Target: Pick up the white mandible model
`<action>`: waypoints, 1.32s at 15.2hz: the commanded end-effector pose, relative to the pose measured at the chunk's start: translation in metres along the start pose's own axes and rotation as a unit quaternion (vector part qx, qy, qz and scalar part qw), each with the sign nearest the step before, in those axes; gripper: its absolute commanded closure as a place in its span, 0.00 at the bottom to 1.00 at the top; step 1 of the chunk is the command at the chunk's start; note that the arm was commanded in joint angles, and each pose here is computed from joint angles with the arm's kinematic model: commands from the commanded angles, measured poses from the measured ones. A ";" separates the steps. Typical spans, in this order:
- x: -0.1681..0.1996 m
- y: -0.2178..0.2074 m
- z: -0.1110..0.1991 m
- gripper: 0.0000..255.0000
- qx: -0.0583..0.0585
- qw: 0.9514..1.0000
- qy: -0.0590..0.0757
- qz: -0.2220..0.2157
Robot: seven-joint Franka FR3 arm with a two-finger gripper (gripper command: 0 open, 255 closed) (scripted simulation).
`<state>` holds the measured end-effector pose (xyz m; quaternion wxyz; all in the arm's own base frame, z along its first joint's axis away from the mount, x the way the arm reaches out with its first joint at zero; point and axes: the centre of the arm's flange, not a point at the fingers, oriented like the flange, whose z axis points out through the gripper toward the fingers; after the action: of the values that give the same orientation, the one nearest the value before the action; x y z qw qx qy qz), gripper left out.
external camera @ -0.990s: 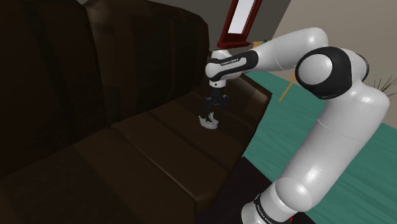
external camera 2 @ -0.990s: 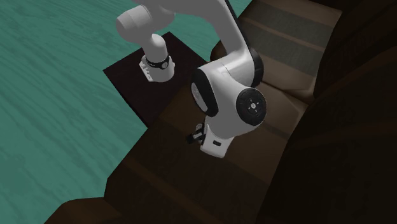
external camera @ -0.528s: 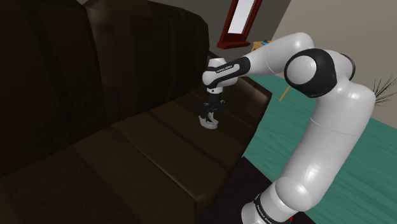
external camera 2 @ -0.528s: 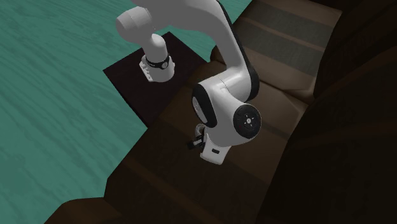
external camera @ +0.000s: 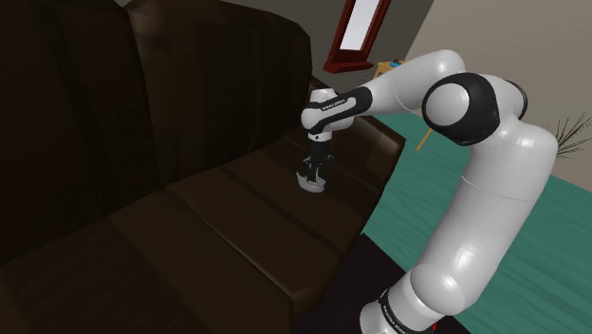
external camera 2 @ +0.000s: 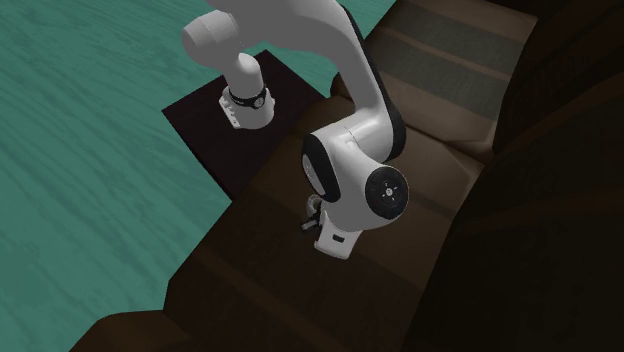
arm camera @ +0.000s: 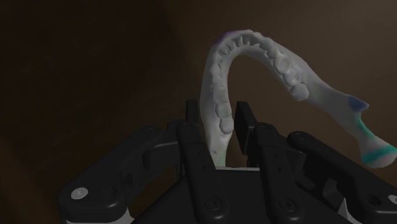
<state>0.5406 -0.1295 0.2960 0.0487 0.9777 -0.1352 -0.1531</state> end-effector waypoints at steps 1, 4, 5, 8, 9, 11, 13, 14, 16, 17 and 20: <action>0.000 0.000 0.000 1.00 0.000 1.000 0.000 0.000; 0.000 0.000 0.001 1.00 0.000 1.000 0.000 0.000; -0.001 0.001 -0.004 1.00 0.000 1.000 0.000 0.000; -0.006 0.003 -0.019 1.00 0.000 1.000 0.000 0.000; -0.007 0.004 -0.024 1.00 0.000 1.000 0.000 0.000; -0.010 0.005 -0.034 1.00 0.000 1.000 0.000 0.000; -0.013 0.007 -0.044 1.00 0.000 1.000 0.000 0.000; -0.015 0.007 -0.049 1.00 0.000 1.000 0.000 0.000; -0.018 0.009 -0.059 1.00 0.000 1.000 0.000 0.000; -0.019 0.010 -0.064 1.00 0.000 1.000 0.000 0.000; -0.023 0.011 -0.075 1.00 0.000 1.000 0.000 0.000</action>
<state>0.5412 -0.1303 0.3728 0.0486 0.9777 -0.1352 -0.1531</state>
